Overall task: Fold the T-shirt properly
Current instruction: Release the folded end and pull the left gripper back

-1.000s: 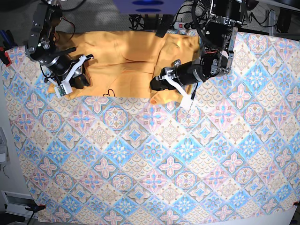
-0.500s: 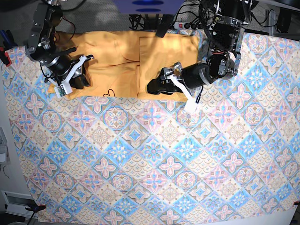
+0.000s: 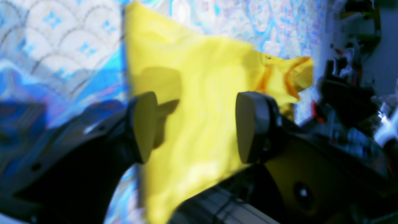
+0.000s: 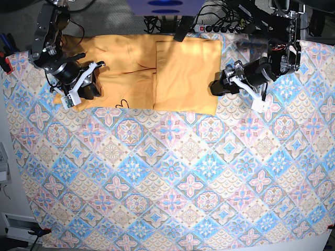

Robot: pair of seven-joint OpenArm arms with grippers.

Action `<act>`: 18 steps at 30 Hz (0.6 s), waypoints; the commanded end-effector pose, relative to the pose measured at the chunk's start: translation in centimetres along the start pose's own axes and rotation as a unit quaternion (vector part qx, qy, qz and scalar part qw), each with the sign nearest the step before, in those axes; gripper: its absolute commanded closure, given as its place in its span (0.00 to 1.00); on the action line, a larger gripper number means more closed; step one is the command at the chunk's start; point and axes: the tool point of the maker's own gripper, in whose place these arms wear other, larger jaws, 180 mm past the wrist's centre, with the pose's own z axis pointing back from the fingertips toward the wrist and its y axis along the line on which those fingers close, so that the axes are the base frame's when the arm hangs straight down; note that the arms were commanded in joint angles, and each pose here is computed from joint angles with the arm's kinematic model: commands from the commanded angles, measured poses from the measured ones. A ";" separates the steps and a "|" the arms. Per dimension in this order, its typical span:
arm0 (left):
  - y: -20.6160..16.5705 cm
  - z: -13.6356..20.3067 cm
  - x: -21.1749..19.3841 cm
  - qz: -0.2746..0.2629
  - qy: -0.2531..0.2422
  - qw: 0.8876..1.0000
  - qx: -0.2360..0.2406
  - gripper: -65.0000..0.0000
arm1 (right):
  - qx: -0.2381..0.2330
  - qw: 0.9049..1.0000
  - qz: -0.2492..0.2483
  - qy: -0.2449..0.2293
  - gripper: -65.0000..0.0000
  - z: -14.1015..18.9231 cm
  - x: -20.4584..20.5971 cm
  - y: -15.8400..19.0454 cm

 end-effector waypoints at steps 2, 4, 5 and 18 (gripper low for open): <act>-0.5 -0.5 -0.3 0.011 0.000 1.000 -0.015 0.40 | 0.001 1.000 0.007 -0.023 0.76 0.3 1.4 -0.1; -0.3 -0.8 -0.7 0.017 0.005 1.000 -0.015 0.40 | -0.002 1.000 0.007 -0.024 0.76 0.4 1.4 -0.3; -0.3 -0.9 -0.9 0.018 0.008 1.000 -0.015 0.40 | -0.002 1.000 0.007 -0.024 0.76 0.4 1.4 -0.3; 1.2 -4.3 -4.0 0.017 0.063 0.998 0.018 0.40 | -0.005 1.000 0.005 -0.023 0.76 0.5 1.2 -0.5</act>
